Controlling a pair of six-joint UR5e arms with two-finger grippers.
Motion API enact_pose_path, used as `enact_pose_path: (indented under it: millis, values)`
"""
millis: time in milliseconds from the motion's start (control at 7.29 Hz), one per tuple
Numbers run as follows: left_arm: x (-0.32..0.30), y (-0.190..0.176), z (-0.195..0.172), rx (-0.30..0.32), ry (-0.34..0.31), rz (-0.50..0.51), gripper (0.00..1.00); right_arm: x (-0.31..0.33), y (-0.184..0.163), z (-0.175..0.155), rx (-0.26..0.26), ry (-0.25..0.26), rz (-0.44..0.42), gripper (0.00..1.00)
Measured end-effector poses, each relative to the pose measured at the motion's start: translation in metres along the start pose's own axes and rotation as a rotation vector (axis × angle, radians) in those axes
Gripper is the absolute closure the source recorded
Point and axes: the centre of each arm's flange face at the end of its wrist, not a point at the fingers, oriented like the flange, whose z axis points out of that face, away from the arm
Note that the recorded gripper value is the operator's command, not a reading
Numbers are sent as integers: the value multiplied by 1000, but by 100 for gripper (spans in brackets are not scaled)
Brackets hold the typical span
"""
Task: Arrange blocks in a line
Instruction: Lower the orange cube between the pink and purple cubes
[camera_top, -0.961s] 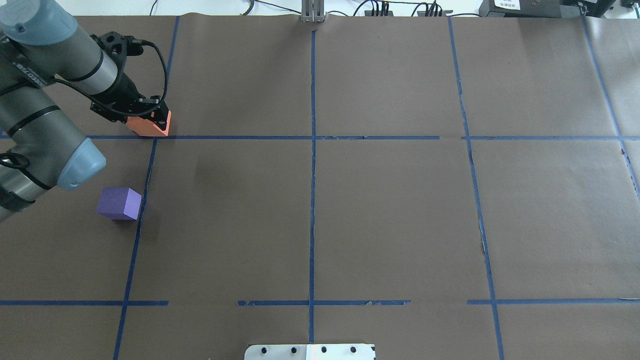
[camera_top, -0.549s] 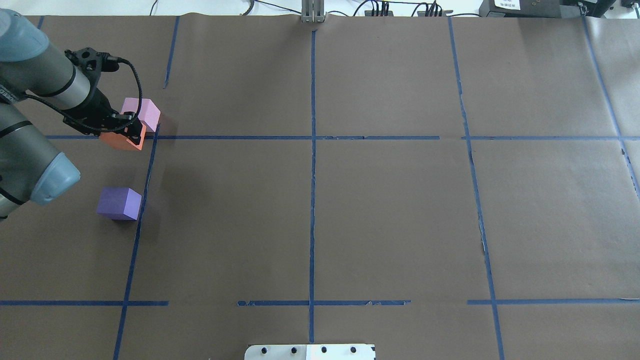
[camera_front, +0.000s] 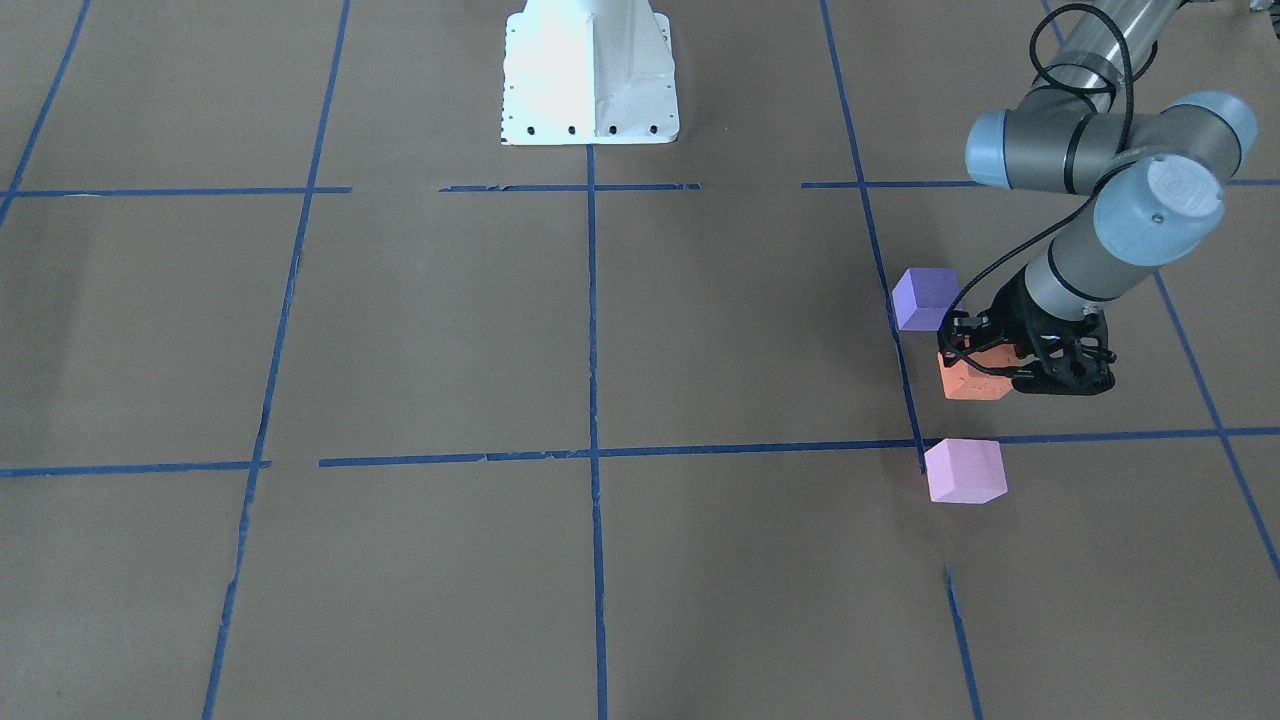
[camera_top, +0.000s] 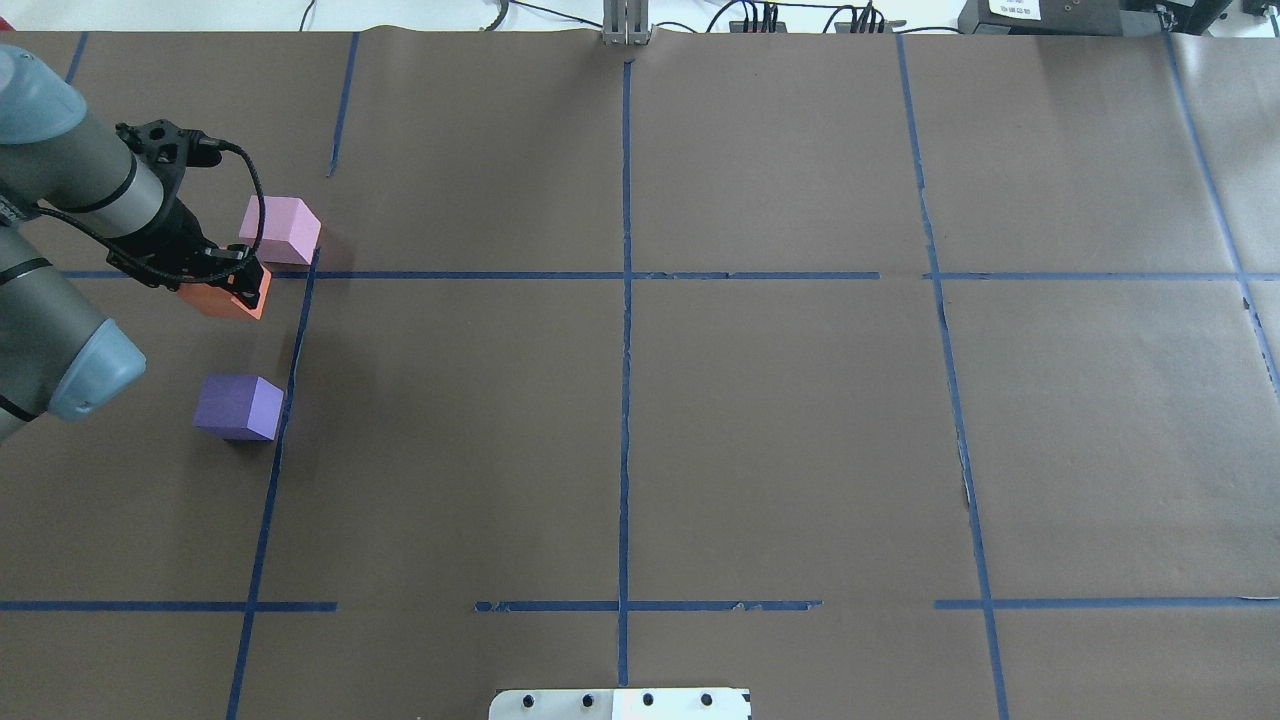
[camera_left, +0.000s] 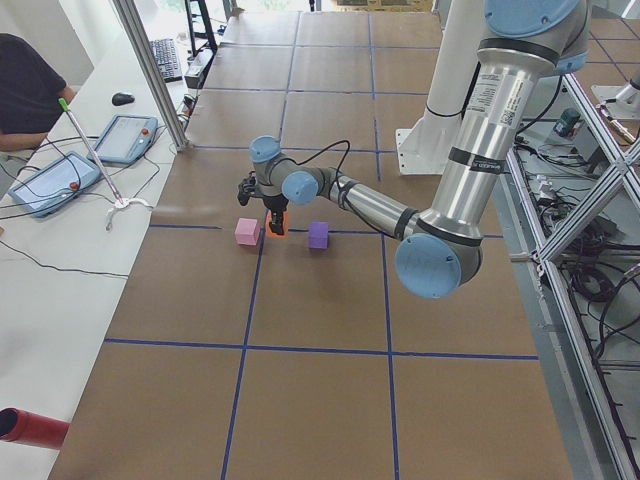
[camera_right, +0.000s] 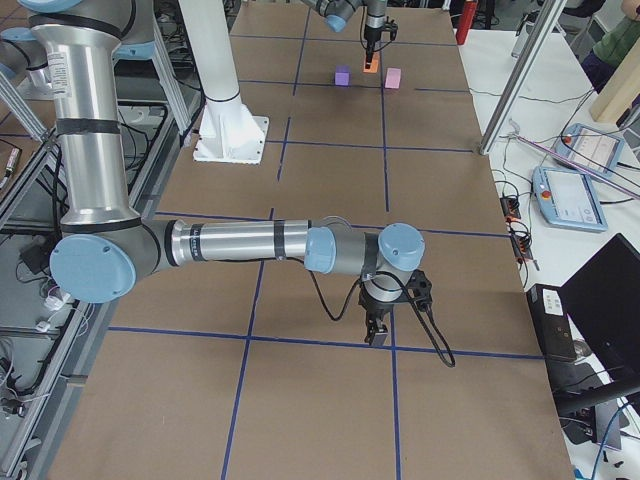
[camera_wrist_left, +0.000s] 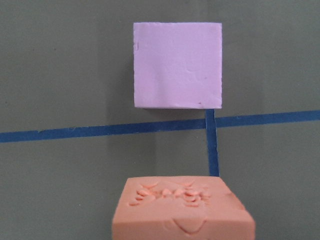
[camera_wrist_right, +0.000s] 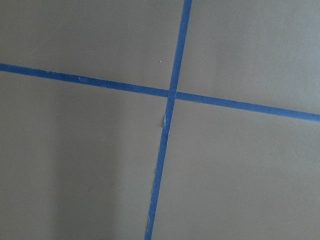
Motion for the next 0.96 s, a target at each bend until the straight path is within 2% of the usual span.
enact_pose_path:
  millis: [412,961]
  values:
    - [-4,-12,23,-27,-2,-15,57,0,0,0,0,0,0,0]
    - [0,-17,33,-35,8,-14,54,0,0,0,0,0,0,0]
